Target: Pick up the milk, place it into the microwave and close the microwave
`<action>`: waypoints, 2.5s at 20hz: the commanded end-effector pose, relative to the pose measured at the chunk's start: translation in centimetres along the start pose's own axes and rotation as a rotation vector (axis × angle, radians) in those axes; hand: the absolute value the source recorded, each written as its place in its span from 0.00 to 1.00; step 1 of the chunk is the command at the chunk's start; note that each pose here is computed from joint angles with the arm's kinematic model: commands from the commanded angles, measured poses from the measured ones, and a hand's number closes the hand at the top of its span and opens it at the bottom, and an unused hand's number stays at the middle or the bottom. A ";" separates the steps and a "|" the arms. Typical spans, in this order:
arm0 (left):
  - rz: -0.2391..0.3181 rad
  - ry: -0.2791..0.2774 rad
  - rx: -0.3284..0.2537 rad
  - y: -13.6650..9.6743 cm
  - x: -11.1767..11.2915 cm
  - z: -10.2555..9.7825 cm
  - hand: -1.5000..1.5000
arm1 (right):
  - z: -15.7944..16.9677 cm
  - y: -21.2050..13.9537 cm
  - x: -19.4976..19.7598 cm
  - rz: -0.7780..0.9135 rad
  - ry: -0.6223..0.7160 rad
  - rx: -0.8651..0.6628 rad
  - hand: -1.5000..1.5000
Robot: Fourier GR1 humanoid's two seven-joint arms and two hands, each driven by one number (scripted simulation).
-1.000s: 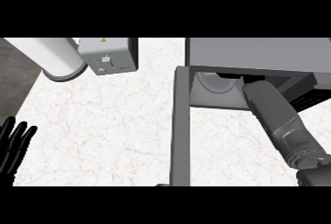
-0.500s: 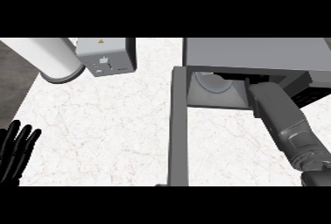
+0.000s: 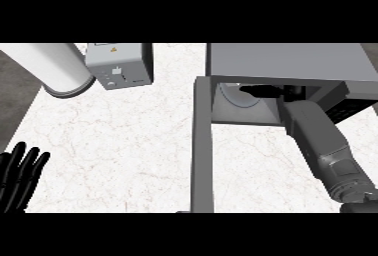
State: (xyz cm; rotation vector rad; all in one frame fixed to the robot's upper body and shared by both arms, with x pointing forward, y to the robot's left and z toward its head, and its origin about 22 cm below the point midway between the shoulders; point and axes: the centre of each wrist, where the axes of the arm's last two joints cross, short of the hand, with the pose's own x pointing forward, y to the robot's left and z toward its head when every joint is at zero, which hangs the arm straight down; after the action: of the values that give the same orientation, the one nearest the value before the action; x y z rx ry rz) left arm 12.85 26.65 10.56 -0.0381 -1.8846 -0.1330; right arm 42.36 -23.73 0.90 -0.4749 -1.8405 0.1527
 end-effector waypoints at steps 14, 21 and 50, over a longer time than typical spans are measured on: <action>0.013 0.014 -0.001 -0.5 -0.6 0.6 0.00 | 10.8 1.0 -6.9 -0.162 0.152 0.090 0.00; 0.051 0.016 -0.123 -1.0 -0.9 0.6 0.00 | 17.6 0.6 -9.3 -0.292 0.178 0.060 0.00; -0.012 0.177 -0.780 -11.9 -6.8 -9.4 1.00 | 34.8 -9.6 -7.0 -0.459 0.092 0.065 0.00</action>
State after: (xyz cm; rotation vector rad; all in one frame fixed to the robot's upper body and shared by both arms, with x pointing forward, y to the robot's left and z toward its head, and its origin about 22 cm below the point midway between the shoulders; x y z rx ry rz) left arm 21.69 16.83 6.93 -0.4766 -1.6472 -0.7203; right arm 10.64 -29.61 -13.18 -0.0072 -1.7913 -0.1164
